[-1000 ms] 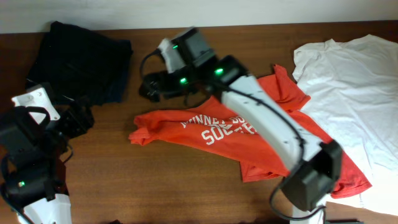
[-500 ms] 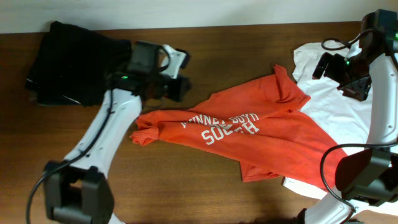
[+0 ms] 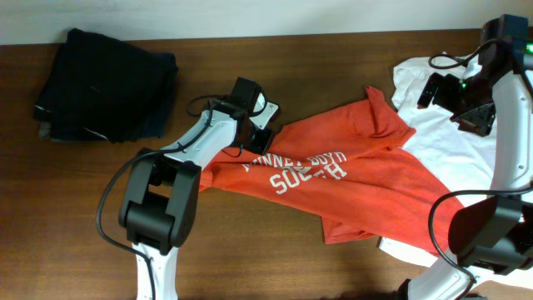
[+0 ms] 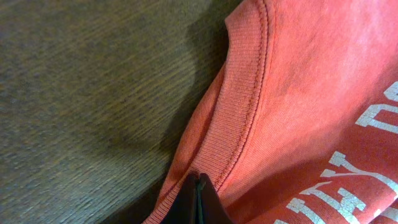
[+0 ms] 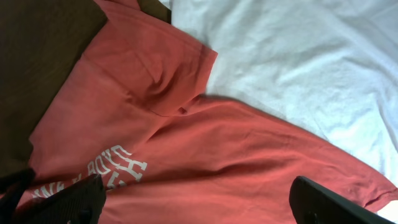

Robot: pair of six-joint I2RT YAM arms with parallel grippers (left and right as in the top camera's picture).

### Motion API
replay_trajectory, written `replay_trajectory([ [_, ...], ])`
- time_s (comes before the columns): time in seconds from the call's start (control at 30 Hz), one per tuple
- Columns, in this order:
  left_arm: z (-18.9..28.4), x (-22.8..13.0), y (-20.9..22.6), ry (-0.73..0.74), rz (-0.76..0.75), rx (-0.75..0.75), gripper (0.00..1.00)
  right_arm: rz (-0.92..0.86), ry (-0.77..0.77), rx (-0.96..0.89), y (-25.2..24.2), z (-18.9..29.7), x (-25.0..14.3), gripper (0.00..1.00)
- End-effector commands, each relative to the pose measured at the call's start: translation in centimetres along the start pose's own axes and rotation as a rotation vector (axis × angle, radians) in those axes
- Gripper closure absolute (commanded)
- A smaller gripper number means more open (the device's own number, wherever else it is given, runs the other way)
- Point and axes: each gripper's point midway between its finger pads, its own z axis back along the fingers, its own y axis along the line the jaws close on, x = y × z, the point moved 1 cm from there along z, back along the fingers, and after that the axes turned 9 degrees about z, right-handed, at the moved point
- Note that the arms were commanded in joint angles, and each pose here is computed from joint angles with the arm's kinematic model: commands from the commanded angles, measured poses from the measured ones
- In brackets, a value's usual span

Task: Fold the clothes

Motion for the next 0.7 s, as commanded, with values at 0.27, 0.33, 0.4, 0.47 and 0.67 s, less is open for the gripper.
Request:
replay_trajectory([
  [0.27, -3.5, -0.7, 6.8, 0.027, -0.017, 0.35, 0.96, -0.002, 0.004, -0.021, -0.4, -0.2, 0.0, 0.02],
  [0.33, -5.4, -2.3, 10.8, 0.068, 0.043, 0.433, 0.94, -0.002, 0.005, -0.02, -0.4, -0.2, 0.0, 0.02],
  [0.4, -3.7, -2.0, 14.1, 0.053, 0.147, 0.441, 1.0, -0.002, 0.004, -0.021, -0.4, -0.2, 0.0, 0.02],
  [0.47, 0.7, 2.2, 13.4, -0.042, 0.155, 0.42, 0.98, -0.002, 0.004, -0.02, -0.4, -0.2, 0.0, 0.02],
  [0.67, 6.1, 7.1, -1.9, -0.106, 0.001, -0.055, 1.0, -0.002, 0.004, -0.021, -0.4, -0.2, 0.0, 0.02],
])
